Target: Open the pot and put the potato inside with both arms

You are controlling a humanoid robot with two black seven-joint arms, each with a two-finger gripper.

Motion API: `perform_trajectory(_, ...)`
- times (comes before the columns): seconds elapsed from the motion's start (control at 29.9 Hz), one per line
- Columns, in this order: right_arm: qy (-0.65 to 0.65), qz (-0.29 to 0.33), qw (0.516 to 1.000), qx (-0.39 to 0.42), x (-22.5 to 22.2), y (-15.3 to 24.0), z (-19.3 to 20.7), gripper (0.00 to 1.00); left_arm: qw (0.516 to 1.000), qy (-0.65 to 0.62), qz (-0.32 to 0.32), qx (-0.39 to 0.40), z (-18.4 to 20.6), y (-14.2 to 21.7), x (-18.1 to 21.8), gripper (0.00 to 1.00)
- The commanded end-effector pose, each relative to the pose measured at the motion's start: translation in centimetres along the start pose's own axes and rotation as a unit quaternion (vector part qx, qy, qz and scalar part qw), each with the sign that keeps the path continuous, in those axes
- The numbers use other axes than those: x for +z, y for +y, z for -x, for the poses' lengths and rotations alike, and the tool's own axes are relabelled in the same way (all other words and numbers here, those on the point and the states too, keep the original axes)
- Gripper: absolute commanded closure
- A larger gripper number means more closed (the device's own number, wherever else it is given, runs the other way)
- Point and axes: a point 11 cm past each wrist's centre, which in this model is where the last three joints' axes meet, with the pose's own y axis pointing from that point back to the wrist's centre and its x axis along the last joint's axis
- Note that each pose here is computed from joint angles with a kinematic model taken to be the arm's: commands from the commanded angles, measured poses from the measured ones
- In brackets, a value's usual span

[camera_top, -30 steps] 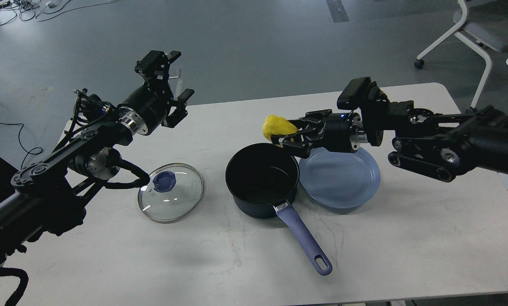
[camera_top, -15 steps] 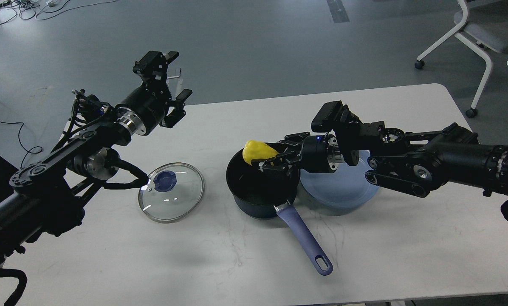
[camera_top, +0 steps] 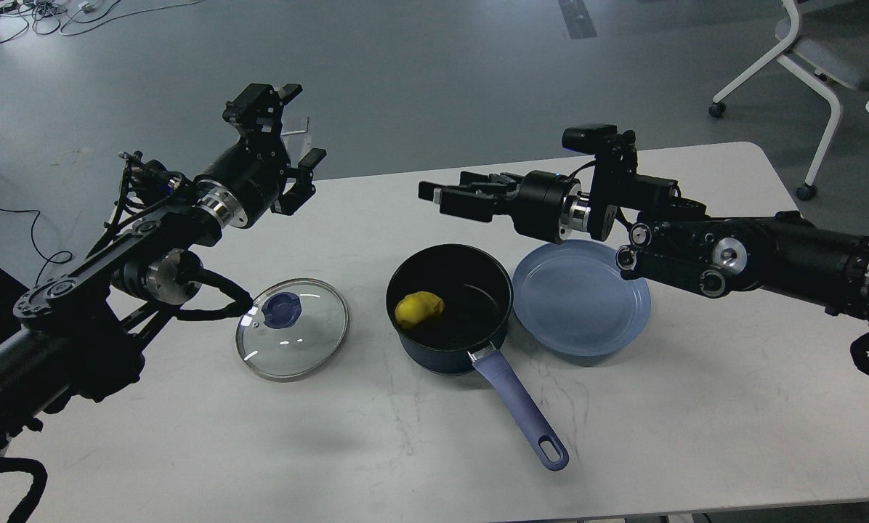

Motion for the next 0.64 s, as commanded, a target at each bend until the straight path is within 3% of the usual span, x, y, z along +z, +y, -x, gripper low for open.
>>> perform_trajectory(0.0, -0.265, -0.025, 0.960, 0.084, -1.2, 1.3, -5.0, 0.00, 1.000, 0.010, 0.002, 0.003, -0.2, 0.1, 0.1, 0.02)
perform_trajectory(0.17, -0.472, -0.004, 0.866, 0.168, 1.3, 3.3, -7.5, 0.00, 0.997, 0.070, 0.011, 0.024, -1.4, 0.8, 0.0, 0.02)
perform_trajectory(0.27, -0.533, 0.022, 0.826, 0.182, 3.4, 4.5, -6.8, 0.00, 0.994, 0.099, 0.011, 0.035, -1.8, 1.2, -0.7, 0.02)
perform_trajectory(0.37, -0.566, 0.036, 0.802, 0.189, 4.6, 5.4, -6.3, 0.00, 0.993, 0.115, 0.009, 0.040, -1.9, 1.9, -1.6, 0.02)
perform_trajectory(0.6, -0.571, 0.023, 0.798, 0.190, 4.3, 5.3, -6.4, 0.00, 0.990, 0.129, 0.008, 0.049, -2.6, 2.9, -2.5, 0.02)
